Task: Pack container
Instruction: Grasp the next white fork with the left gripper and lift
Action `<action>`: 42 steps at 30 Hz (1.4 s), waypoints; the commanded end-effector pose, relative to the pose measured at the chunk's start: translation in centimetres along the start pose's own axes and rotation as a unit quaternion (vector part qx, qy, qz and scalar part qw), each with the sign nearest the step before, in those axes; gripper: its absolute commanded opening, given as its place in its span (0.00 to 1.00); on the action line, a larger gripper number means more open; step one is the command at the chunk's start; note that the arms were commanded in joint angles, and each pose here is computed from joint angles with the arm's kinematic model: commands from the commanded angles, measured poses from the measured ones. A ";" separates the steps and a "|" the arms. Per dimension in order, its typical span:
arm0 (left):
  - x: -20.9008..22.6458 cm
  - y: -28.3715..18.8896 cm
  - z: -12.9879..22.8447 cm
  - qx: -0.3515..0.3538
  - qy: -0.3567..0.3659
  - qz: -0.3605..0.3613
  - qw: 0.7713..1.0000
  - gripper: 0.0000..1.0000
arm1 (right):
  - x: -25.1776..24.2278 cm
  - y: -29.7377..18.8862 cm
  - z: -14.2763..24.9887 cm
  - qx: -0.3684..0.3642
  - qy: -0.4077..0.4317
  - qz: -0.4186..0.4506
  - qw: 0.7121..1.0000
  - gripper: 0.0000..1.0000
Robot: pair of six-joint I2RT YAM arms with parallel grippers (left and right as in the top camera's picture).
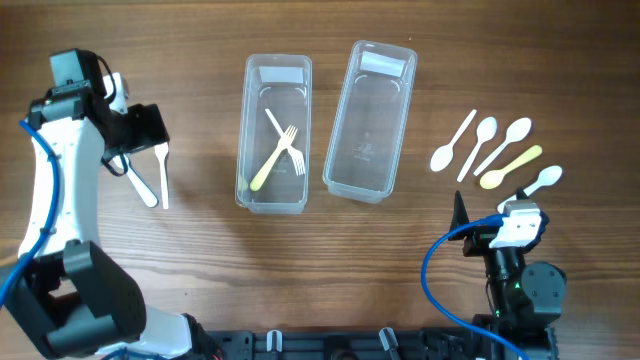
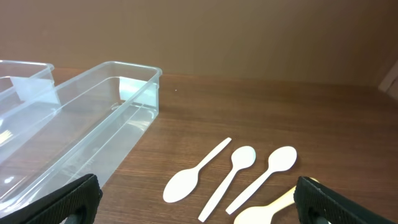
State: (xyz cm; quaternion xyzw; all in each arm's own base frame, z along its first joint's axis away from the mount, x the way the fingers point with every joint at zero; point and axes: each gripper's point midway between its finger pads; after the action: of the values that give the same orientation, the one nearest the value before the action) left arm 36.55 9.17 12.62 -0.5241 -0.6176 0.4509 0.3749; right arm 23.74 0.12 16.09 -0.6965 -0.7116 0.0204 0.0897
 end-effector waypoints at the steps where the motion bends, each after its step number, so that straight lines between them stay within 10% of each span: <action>1: 0.3 3.6 2.2 0.046 0.038 -0.001 0.998 0.83 | 0.1 0.0 0.0 -0.004 -0.004 -0.001 1.000 1.00; 20: -0.5 13.8 6.7 0.160 0.079 0.044 0.983 0.74 | 0.1 0.0 0.0 -0.004 -0.004 -0.001 1.000 1.00; 22: -0.5 13.8 6.7 0.159 0.079 0.044 0.983 0.62 | 0.1 0.0 0.0 -0.004 -0.004 -0.001 1.000 1.00; 25: -0.5 13.7 7.0 0.165 0.078 0.044 0.982 0.15 | 0.1 0.0 0.0 -0.003 -0.004 -0.001 1.000 1.00; 34: -0.5 12.5 6.3 0.164 0.076 0.044 0.983 0.04 | 0.1 0.0 0.0 -0.003 -0.004 -0.001 1.000 1.00; 42: -0.1 5.0 -1.7 0.052 0.019 0.022 0.998 0.04 | 0.1 0.0 0.0 -0.003 -0.004 -0.001 1.000 1.00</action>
State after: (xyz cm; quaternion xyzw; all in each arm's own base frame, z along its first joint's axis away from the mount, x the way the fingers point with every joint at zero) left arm 36.70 9.13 2.49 -0.5140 -0.5132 0.5039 0.4675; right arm 23.74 0.12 16.09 -0.6964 -0.7118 0.0203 0.0897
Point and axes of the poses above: each gripper's point midway between its finger pads, its own y axis out along the fingers, its own x axis along the line the jaws close on, z = x × y, and after that the axes turned 9 degrees about y, right-handed
